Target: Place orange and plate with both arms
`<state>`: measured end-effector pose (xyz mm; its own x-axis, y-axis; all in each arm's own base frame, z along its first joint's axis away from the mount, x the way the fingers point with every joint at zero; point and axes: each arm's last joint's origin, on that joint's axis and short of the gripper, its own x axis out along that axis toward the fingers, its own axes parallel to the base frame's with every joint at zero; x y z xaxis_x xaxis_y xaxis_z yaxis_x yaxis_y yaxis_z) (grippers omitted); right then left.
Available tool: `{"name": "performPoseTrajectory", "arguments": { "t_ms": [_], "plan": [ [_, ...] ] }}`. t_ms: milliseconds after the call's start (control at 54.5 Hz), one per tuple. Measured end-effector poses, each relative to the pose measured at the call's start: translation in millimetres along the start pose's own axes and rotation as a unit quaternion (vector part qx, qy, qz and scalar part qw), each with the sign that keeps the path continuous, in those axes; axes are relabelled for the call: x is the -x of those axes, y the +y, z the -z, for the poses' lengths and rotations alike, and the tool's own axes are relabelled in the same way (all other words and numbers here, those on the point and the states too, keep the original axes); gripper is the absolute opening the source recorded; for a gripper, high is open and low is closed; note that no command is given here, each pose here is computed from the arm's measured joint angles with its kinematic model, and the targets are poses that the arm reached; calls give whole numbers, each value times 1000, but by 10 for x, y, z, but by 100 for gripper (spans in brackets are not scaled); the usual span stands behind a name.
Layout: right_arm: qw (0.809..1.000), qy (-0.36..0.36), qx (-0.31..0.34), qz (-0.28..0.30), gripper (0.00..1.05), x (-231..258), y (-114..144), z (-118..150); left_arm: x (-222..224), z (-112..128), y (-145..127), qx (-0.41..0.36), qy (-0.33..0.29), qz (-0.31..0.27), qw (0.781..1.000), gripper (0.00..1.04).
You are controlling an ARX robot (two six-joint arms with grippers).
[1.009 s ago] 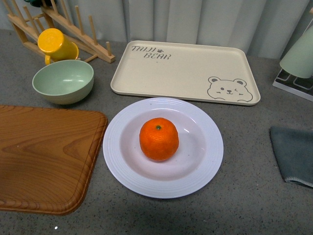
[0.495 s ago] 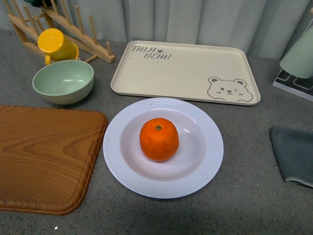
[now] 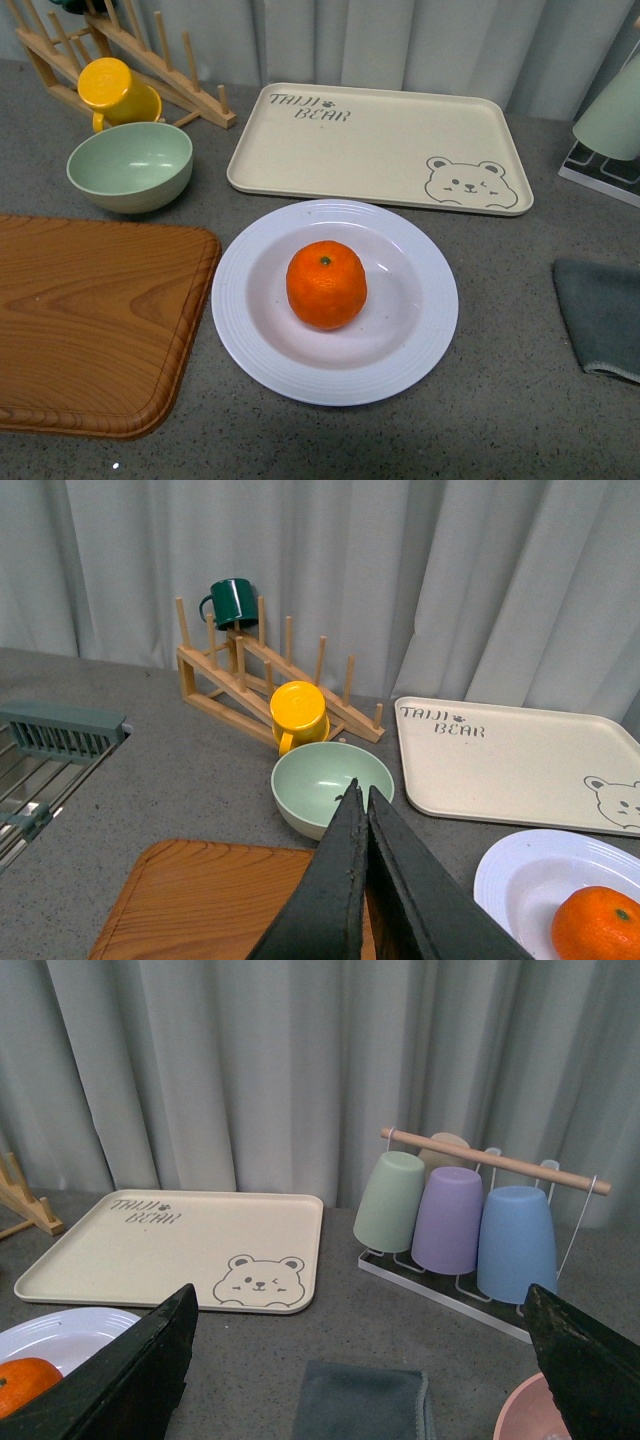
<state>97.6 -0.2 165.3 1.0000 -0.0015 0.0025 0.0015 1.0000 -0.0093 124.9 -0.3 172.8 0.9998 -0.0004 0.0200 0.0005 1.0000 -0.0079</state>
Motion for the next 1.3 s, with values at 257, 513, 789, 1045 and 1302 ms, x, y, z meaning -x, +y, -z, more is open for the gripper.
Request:
{"name": "performPoseTrajectory", "arguments": {
  "t_ms": [257, 513, 789, 1045, 1302],
  "plan": [
    [1000, 0, 0, 0, 95, 0, 0, 0, 87, -10, 1, 0, -2, 0, 1000, 4],
    [1000, 0, 0, 0, 95, 0, 0, 0, 145, -8, 1, 0, -2, 0, 1000, 4],
    [1000, 0, 0, 0, 95, 0, 0, 0, 251, 39, 1, 0, 15, 1, 1000, 4],
    [1000, 2, 4, -5, 95, -1, 2, 3, 282, 22, 1, 0, 2, 1, 1000, 21],
    [990, 54, 107, -73, 95, -282, 71, 14, 282, 22, 0, 0, 2, 1, 1000, 64]
  ]
}}
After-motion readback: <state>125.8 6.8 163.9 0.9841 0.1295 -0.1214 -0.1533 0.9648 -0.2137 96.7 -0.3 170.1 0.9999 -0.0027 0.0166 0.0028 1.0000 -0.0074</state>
